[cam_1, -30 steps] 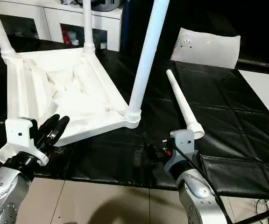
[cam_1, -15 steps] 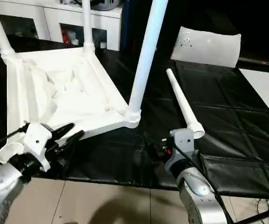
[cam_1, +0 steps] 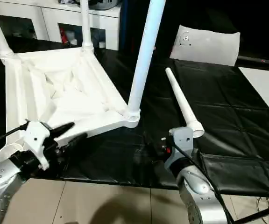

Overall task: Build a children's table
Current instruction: Insert table leg to table base

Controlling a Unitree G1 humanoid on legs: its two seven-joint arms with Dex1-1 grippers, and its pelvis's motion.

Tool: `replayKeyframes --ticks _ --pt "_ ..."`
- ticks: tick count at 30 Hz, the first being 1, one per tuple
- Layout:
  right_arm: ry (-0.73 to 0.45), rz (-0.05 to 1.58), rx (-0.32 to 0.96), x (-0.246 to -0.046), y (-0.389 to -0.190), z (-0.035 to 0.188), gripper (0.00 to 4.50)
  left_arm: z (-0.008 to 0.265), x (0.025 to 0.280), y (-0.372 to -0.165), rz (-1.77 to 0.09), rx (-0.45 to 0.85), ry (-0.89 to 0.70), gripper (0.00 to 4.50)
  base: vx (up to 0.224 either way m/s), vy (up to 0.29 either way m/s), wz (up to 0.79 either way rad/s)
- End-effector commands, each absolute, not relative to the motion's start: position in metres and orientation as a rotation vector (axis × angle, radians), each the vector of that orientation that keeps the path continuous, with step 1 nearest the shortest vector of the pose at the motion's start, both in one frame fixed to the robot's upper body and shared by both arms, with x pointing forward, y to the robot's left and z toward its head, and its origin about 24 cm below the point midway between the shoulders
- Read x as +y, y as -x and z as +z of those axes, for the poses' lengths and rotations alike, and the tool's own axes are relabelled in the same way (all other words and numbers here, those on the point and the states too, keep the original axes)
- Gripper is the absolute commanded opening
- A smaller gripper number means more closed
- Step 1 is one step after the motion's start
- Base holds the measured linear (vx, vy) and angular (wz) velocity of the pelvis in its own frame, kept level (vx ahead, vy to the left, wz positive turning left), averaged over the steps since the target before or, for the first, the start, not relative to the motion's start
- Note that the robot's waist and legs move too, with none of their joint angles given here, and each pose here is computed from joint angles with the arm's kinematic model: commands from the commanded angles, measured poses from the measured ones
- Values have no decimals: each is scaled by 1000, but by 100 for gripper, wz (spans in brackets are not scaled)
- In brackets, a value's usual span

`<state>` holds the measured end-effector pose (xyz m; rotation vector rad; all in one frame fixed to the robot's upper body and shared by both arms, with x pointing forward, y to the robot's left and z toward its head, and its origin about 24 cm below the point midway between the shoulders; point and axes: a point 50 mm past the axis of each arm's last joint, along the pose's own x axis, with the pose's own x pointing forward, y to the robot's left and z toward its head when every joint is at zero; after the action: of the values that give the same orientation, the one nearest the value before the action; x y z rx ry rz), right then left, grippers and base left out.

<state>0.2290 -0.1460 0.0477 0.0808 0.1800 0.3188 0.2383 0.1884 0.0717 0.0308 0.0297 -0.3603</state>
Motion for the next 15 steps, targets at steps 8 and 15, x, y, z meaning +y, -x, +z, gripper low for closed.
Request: replayKeyframes --ticks 8,15 --pt "-118 278 247 -147 -236 41 450 71 185 -233 -241 37 -45 308 0 0 0" --pt "-136 286 240 -144 -238 42 450 69 186 -236 -171 44 -70 308 -11 91 -34"
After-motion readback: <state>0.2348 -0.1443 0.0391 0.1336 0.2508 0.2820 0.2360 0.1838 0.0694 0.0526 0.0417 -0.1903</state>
